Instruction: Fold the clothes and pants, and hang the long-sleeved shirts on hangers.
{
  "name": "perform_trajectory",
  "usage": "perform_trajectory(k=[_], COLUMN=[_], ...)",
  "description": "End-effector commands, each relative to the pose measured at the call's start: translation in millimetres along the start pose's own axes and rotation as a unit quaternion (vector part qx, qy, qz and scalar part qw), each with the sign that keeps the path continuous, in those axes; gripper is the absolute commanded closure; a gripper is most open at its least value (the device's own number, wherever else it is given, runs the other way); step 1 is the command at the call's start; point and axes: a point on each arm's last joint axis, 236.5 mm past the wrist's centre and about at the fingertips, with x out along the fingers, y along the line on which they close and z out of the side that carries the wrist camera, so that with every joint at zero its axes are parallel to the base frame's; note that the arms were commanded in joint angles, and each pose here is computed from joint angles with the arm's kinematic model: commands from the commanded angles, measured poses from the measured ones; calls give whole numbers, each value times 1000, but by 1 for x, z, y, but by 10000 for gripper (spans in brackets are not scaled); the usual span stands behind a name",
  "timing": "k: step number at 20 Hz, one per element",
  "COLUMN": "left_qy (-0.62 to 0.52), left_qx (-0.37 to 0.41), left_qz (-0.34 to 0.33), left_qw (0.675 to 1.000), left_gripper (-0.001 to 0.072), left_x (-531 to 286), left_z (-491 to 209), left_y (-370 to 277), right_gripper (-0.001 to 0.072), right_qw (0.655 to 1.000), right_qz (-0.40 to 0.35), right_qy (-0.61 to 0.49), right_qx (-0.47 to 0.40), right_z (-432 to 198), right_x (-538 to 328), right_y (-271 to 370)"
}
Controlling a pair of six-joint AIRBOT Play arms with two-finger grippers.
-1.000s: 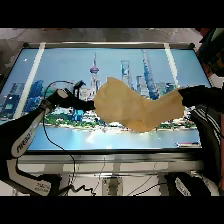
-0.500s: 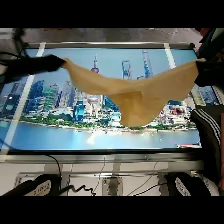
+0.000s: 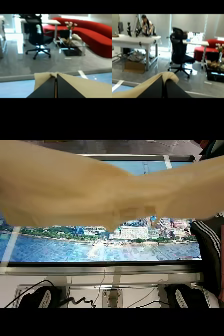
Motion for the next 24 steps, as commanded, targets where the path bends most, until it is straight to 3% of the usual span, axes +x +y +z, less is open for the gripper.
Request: perform_trajectory(k=[1,4,8,14,15,16,17,19,21,24], left_qy=[39,127,289,382,388,398,401,389,380,388], left_qx=[-25,-117,-251,-305,-301,-302,-302,-268,-238,-240], left_qz=[37,29,40,94,105,109,110,99,77,57], left_qw=[998,985,923,867,864,859,858,876,891,888], left_gripper=[691,691,690,670,509,170,0,7,10,11], left_x=[-22,19,82,163,169,172,176,181,177,143], left_z=[-22,-100,-279,-491,-515,-530,-534,-518,-485,-439], left_y=[7,25,58,68,69,69,71,84,99,120], right_gripper=[704,704,701,699,656,481,360,366,374,404], right_qw=[1000,994,948,866,852,840,834,830,799,700], right_qz=[-3,6,23,15,14,15,14,2,-23,-13], right_qy=[2,101,302,432,449,468,480,504,557,668], right_qx=[-5,32,102,254,269,273,271,238,223,252], right_z=[2,-70,-252,-466,-490,-509,-519,-527,-535,-543], right_x=[2,77,173,228,226,221,217,202,164,71], right_y=[-2,-19,-36,-30,-27,-24,-25,-46,-80,-108])
